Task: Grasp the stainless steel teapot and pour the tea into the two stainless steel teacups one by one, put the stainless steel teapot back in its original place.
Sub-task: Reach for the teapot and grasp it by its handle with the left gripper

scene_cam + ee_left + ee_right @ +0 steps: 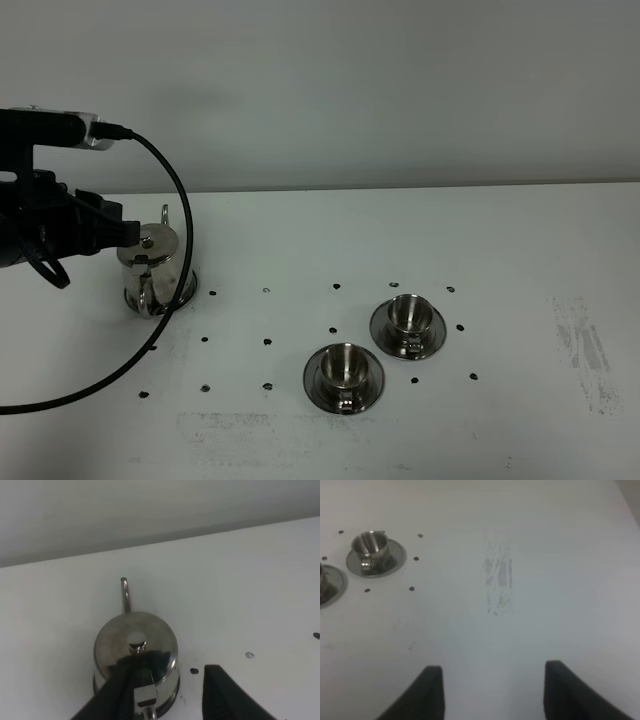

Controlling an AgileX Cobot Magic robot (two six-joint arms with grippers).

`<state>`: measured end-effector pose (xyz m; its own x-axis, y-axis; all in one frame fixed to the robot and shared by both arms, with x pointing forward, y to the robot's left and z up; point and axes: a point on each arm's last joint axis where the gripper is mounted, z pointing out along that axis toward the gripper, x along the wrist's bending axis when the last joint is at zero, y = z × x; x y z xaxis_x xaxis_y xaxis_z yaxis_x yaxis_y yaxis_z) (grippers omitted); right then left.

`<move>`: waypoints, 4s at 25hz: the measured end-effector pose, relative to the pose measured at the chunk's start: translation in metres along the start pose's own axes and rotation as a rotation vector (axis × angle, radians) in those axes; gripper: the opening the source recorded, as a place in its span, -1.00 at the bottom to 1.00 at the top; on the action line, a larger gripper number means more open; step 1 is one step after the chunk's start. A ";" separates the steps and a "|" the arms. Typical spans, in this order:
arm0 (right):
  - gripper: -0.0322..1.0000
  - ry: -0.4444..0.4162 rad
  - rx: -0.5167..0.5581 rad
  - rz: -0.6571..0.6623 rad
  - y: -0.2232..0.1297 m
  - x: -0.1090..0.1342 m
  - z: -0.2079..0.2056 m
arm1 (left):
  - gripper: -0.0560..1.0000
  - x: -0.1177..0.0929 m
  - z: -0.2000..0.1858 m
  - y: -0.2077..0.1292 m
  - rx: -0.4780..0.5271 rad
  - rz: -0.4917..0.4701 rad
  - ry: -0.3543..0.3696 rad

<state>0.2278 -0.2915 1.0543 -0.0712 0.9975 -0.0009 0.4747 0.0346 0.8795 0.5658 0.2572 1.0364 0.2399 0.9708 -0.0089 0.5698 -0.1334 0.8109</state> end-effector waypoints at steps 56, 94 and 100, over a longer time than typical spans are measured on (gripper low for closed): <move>-0.08 -0.001 0.000 0.001 0.000 0.000 0.000 | 0.05 -0.006 0.072 0.027 0.649 -0.165 0.170; -0.08 0.005 -0.001 0.007 0.000 0.001 0.000 | 0.07 0.011 0.141 -0.002 0.728 -0.252 0.107; -0.08 0.005 -0.001 0.007 0.000 0.001 0.000 | 0.07 0.010 0.143 -0.003 0.722 -0.256 0.101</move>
<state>0.2278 -0.2907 1.0544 -0.0727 0.9973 0.0077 0.4746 0.0278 0.8798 0.6791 0.2387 0.9505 -0.0215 0.9977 -0.0636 0.9777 0.0343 0.2073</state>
